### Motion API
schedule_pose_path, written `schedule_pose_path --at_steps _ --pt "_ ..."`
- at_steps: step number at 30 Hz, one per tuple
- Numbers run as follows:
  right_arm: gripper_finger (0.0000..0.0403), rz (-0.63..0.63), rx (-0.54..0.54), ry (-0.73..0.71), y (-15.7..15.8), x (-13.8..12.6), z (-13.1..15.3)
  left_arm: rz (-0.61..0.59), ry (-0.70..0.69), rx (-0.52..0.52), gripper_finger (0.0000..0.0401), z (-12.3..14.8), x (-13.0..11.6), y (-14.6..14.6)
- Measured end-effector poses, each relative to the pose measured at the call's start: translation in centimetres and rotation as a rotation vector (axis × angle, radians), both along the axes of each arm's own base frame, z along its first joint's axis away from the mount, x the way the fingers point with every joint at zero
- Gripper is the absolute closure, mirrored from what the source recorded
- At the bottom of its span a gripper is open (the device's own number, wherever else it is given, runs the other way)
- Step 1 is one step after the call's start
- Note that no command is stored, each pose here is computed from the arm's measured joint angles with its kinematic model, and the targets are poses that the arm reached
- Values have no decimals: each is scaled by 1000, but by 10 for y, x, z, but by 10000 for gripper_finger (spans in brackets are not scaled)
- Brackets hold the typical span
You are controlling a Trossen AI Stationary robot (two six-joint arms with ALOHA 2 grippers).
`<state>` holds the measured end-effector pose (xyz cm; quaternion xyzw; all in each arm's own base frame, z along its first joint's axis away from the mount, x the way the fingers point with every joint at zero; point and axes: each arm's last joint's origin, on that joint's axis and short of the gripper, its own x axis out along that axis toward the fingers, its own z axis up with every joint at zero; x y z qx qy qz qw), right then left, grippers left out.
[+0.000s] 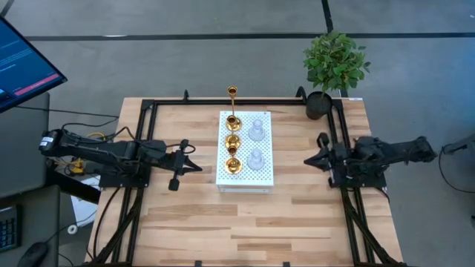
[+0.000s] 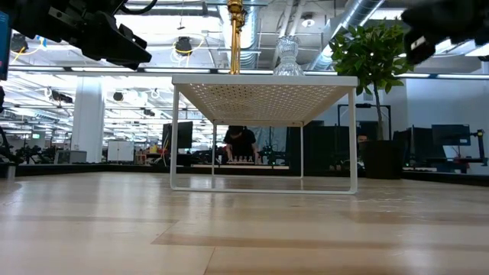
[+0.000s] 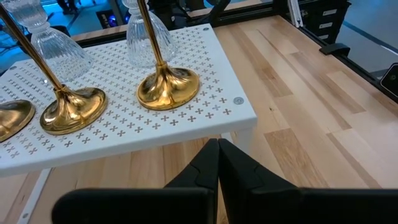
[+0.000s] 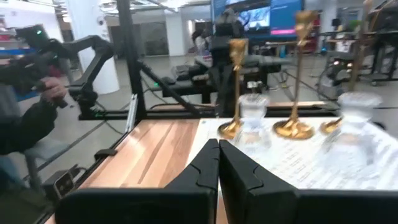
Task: Pick & Place candle stick holders
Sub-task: Return to Home Position
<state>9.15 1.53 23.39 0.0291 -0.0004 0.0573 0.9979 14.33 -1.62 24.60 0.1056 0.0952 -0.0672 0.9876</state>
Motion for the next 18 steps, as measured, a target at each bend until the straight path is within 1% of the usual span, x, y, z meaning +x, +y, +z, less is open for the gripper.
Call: schedule_pose_path --at_steps 6,10,14,18 --pt "403 34 1 12 3 8 -35 0 -1 1 393 0 0 0" --pt "403 37 -5 4 3 9 -50 -1 -2 3 393 0 0 0" --pt "403 52 -8 -20 3 6 -53 -1 -2 3 393 0 0 0" --pt "403 52 -34 -46 2 2 -55 -1 -2 2 393 0 0 0"
